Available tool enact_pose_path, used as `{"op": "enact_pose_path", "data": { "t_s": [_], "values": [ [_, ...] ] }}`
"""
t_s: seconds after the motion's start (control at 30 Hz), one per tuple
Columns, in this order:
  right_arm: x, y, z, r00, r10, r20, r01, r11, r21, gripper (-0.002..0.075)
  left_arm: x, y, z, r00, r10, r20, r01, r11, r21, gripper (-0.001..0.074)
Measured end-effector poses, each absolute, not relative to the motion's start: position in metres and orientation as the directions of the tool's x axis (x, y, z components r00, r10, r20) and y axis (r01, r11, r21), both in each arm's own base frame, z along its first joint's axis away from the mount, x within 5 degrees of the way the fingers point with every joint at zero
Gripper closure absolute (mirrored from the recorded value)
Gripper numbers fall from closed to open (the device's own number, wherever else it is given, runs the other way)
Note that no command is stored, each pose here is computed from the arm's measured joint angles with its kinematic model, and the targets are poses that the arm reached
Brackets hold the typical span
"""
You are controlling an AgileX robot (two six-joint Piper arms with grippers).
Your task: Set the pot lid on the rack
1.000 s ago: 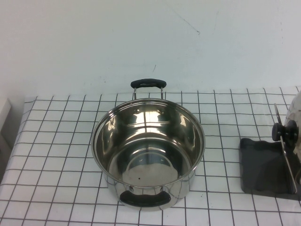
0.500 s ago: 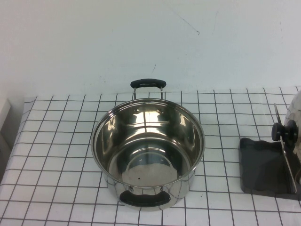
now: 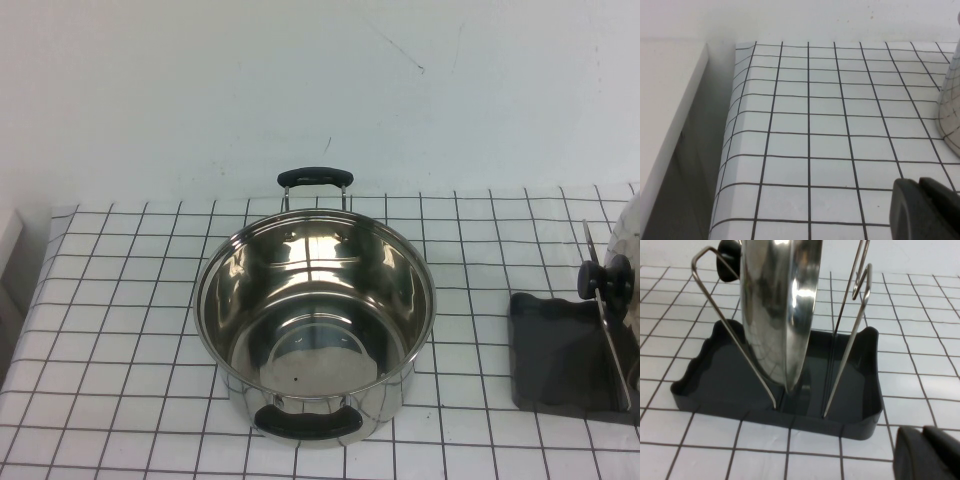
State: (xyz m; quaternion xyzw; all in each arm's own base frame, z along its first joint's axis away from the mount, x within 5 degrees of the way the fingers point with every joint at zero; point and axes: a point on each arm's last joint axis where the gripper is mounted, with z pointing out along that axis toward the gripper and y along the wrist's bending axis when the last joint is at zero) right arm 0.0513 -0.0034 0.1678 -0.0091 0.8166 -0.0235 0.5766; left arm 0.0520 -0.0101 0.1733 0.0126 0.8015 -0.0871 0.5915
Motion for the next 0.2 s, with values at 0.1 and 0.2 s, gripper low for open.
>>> {"op": "enact_pose_path", "data": {
  "t_s": [0.1, 0.2],
  "values": [
    [0.0513, -0.0034, 0.1678, -0.335, -0.042, -0.941, 0.012, 0.999, -0.049, 0.0707, 0.0520, -0.0101, 0.1731, -0.302, -0.082, -0.950, 0.123, 0.985, -0.125, 0.0737],
    [0.0513, -0.0034, 0.1678, -0.335, -0.042, -0.941, 0.012, 0.999, -0.049, 0.0707, 0.0520, -0.0101, 0.1731, -0.302, -0.082, -0.950, 0.123, 0.985, -0.125, 0.0737]
  ]
}}
